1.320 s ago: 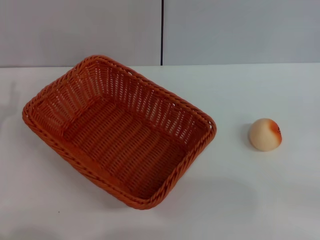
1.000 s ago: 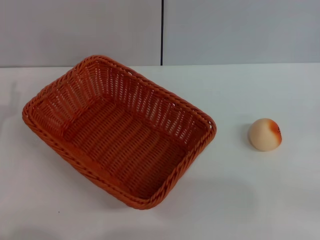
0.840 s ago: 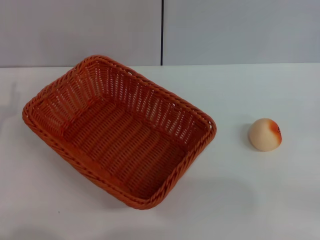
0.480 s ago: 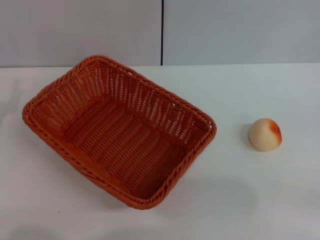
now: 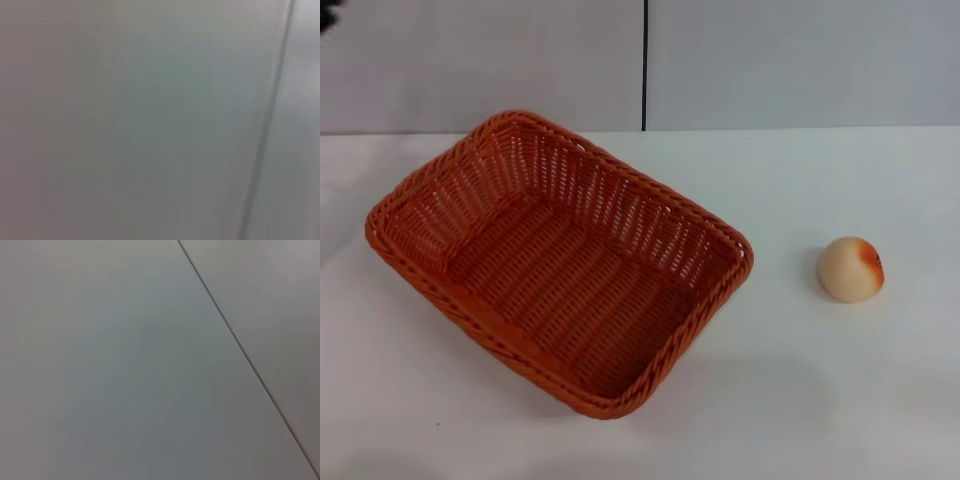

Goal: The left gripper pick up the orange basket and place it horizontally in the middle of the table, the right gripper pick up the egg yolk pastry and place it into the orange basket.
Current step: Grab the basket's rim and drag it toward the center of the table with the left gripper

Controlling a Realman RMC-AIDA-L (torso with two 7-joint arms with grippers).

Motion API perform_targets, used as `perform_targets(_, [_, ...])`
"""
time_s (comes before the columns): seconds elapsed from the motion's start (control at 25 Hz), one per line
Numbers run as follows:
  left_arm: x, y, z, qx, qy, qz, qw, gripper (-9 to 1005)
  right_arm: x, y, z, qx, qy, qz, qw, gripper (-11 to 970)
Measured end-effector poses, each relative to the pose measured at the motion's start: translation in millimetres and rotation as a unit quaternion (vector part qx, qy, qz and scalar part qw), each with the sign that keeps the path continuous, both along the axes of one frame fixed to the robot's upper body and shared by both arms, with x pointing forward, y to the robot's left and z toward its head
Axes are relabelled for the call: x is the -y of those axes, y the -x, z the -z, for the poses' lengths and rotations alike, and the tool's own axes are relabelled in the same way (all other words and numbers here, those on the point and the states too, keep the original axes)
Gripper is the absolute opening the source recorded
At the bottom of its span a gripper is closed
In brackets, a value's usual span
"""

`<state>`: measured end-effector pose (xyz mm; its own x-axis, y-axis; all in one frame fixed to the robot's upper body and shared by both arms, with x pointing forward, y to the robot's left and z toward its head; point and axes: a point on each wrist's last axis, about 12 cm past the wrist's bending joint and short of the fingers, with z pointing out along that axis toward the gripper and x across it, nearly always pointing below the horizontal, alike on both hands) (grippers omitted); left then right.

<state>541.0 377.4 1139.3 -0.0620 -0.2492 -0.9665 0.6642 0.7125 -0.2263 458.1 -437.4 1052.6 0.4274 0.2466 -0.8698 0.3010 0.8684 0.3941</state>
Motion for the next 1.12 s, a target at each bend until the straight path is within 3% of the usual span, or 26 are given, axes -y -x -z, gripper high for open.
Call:
perform_targets(0.08, [1.5, -3.7, -4.2, -0.012, -0.011, 0.011, 1.000, 708, -0.2, -0.9, 1.0, -0.004, -0.002, -0.001, 1.000, 726])
perform_targets(0.16, [12.6, -23.3, -25.7, -0.081, -0.106, 0.051, 0.990, 708, -1.0, -1.9, 1.9, -0.008, -0.004, -0.003, 1.000, 726])
perform_targets(0.2, [12.6, -23.3, -25.7, -0.081, -0.106, 0.051, 0.990, 708, -1.0, -1.9, 1.9, -0.008, -0.004, -0.003, 1.000, 726])
perform_targets(0.4, [28.3, -44.2, -39.8, -0.181, -0.230, 0.050, 0.955, 708, -1.4, -2.7, 2.8, -0.011, -0.006, -0.004, 1.000, 726])
perform_targets(0.56, [40.0, -53.3, -40.8, -0.223, -0.291, 0.042, 0.929, 709, -2.0, -2.9, 4.2, -0.014, -0.010, -0.004, 1.000, 726])
perform_targets(0.6, [40.0, -53.3, -40.8, -0.223, -0.291, 0.042, 0.929, 709, -2.0, -2.9, 4.2, -0.014, -0.010, -0.004, 1.000, 726])
perform_targets(0.68, [51.5, -58.5, -36.8, -0.242, -0.331, 0.041, 0.911, 709, -2.3, -3.1, 4.9, -0.016, -0.011, -0.005, 1.000, 726])
perform_targets(0.8, [57.4, -61.1, -34.1, -0.249, -0.346, 0.044, 0.903, 709, -2.6, -3.3, 5.7, -0.019, -0.013, -0.005, 1.000, 726])
perform_targets(0.84, [66.2, -65.1, -28.4, -0.261, -0.362, 0.050, 0.893, 709, -2.6, -3.5, 6.1, -0.020, -0.014, -0.005, 1.000, 726])
perform_targets(1.12, [76.2, -68.0, -21.3, -0.273, -0.382, 0.056, 0.881, 709, -2.8, -4.8, 6.9, -0.024, -0.016, -0.006, 1.000, 726])
